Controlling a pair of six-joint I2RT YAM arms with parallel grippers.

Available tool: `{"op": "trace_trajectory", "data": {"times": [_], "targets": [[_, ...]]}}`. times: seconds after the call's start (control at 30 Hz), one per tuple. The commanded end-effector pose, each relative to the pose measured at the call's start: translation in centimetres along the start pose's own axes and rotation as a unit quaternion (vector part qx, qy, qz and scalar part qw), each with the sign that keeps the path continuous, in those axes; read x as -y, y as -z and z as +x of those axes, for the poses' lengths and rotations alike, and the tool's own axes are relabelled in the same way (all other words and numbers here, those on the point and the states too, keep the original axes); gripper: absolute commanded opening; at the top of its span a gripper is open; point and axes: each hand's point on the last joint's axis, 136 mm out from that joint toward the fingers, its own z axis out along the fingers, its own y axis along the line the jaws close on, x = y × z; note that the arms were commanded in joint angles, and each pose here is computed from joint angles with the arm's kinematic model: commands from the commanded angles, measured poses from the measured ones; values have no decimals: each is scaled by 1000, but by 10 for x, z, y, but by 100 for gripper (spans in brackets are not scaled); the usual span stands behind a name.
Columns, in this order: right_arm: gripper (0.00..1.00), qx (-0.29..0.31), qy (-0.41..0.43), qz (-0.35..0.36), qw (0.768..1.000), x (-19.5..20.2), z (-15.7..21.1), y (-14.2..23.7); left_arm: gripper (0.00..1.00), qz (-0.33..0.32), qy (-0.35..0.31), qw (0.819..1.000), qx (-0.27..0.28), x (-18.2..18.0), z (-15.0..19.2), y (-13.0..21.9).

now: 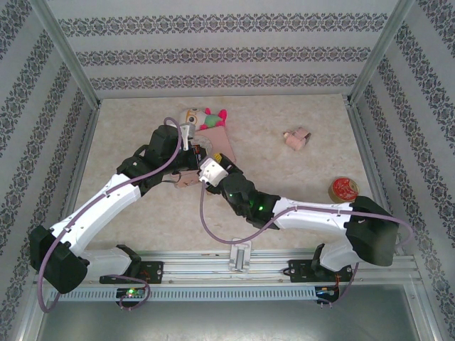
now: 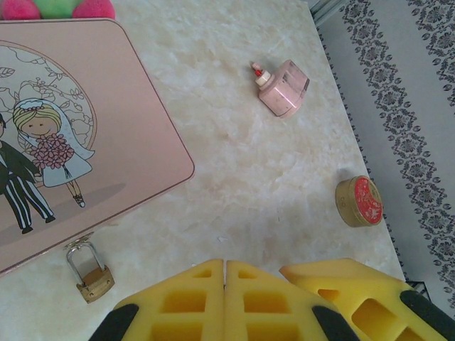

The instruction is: Unlock the padlock with the key

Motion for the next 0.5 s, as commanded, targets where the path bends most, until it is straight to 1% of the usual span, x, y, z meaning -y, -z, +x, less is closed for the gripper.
{"op": "trace_trajectory", "data": {"times": [0.0, 0.13, 0.2, 0.33, 0.47], "targets": [[40, 19, -14, 27, 999, 13, -17, -6, 0, 14, -3, 1000, 4, 10, -6, 9], [33, 21, -23, 29, 999, 15, -15, -10, 0, 16, -3, 1000, 2, 10, -5, 9], [32, 20, -31, 27, 999, 16, -13, -11, 0, 20, -5, 1000, 2, 11, -5, 10], [32, 18, -41, 22, 999, 16, -8, -13, 0, 22, -5, 1000, 4, 12, -5, 12], [34, 14, -43, 11, 999, 11, -3, -11, 0, 22, -3, 1000, 10, 11, -7, 13]]}}
